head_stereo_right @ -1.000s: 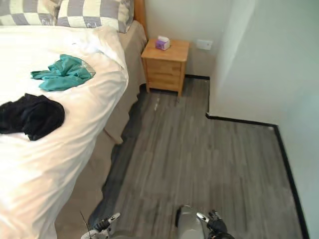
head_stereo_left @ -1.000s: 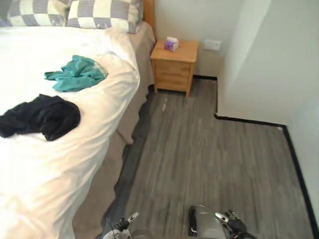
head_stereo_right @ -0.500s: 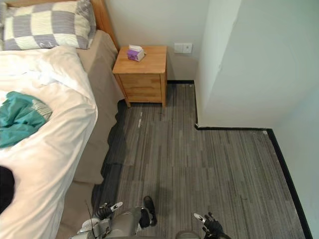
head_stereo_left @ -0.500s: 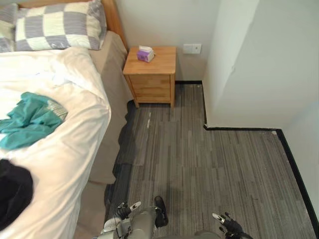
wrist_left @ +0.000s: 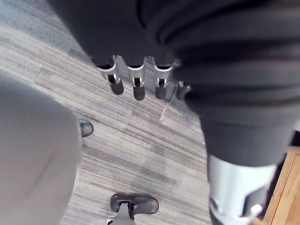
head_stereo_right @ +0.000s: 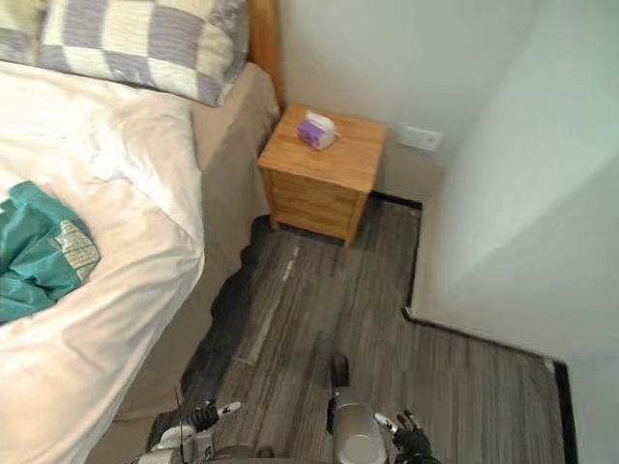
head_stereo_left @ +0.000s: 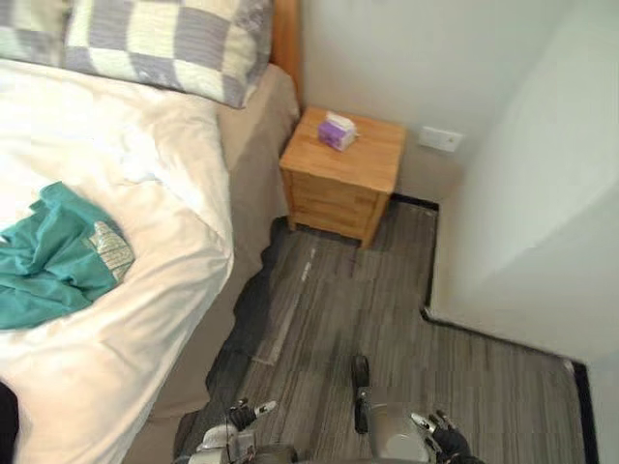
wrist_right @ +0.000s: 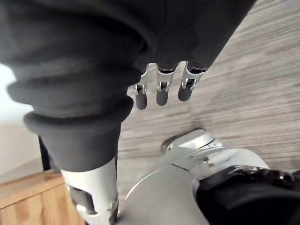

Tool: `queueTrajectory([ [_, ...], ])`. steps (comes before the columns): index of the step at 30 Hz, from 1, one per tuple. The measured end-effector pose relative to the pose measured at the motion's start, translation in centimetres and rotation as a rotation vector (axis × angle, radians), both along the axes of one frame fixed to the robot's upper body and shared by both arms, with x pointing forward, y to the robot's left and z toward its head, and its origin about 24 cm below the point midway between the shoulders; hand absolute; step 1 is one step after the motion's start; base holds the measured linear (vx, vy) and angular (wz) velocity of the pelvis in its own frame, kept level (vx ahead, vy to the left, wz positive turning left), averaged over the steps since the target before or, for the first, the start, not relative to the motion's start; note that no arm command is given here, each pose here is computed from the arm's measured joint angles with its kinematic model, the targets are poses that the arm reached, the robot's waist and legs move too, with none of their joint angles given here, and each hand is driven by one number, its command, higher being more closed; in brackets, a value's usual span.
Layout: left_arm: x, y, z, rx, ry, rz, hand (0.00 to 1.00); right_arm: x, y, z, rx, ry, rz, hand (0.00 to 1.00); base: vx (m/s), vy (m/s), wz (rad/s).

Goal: Tidy the bed and pick cloth on bed and put in laundry

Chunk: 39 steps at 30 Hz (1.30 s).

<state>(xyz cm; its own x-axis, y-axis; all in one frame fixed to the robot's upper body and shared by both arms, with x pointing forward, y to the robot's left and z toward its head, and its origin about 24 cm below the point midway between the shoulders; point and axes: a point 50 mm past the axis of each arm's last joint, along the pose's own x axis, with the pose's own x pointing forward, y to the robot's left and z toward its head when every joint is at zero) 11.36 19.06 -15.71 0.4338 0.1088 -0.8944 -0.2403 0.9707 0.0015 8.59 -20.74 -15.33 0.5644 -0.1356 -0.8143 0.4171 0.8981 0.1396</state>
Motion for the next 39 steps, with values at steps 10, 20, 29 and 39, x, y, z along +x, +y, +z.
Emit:
queueTrajectory([
  [10, -0.5, -0.2, 0.3, -0.086, -0.076, 0.148, 0.0, 1.3, -1.3, 0.4, -0.076, 0.016, 0.169, 0.0, 0.37, -0.33, 0.48],
  [20, -1.2, 0.3, 0.0, -0.083, -0.042, 0.167, 0.0, 3.6, -1.3, 0.6, -0.073, 0.006, 0.12, 0.0, 0.28, 0.021, 1.07],
  [29, -1.5, 1.7, 0.0, -0.011, 0.0, 0.055, 0.0, 3.0, -0.5, 0.3, 0.007, -0.012, -0.033, 0.0, 0.31, -0.171, 1.65],
  [39, -5.7, 1.5, -1.0, -0.041, 0.104, 0.127, 0.0, -0.2, -0.1, -0.7, 0.095, 0.071, -0.32, 0.0, 0.15, -0.336, 0.26],
])
